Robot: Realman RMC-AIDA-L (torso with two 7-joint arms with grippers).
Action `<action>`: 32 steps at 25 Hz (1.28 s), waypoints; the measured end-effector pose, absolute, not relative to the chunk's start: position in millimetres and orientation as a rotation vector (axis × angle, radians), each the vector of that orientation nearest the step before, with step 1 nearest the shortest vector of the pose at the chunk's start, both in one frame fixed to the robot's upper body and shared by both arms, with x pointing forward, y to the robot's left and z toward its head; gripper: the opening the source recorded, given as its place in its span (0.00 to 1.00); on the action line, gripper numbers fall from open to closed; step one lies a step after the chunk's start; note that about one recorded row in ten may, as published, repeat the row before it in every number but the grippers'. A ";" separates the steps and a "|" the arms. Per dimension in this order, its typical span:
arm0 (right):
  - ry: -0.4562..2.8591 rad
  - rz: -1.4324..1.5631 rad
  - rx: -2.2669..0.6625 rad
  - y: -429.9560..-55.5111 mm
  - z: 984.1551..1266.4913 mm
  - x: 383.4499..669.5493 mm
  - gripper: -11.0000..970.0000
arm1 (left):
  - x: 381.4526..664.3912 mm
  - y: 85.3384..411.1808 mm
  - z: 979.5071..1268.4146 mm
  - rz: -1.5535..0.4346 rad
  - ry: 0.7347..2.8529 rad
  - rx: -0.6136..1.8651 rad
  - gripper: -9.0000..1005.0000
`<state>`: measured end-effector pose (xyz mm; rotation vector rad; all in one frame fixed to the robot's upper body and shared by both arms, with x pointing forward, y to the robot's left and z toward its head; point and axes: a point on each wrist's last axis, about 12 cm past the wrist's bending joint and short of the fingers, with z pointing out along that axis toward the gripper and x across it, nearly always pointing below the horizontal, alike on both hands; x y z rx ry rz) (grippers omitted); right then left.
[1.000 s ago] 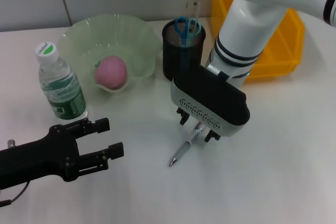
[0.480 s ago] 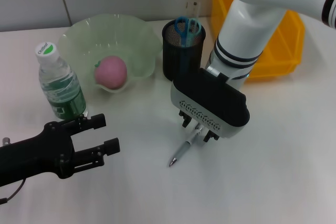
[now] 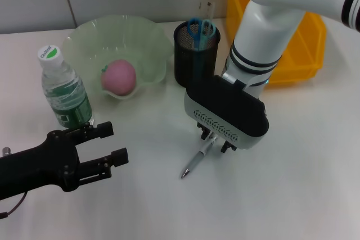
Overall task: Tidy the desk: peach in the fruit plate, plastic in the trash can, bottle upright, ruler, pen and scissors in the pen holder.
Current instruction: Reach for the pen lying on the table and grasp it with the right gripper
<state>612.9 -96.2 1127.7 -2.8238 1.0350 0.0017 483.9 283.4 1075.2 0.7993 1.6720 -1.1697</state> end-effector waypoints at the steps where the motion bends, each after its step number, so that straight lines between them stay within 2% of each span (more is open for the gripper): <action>1: 1.035 0.001 -2.828 -96.3 1127.3 612.9 0.49 | 483.6 283.4 1075.0 -1.169 1.672 0.799 0.74; 32: 1.027 -0.010 -2.843 -95.1 1127.6 614.2 0.40 | 482.1 285.9 1079.0 -1.167 1.655 0.805 0.73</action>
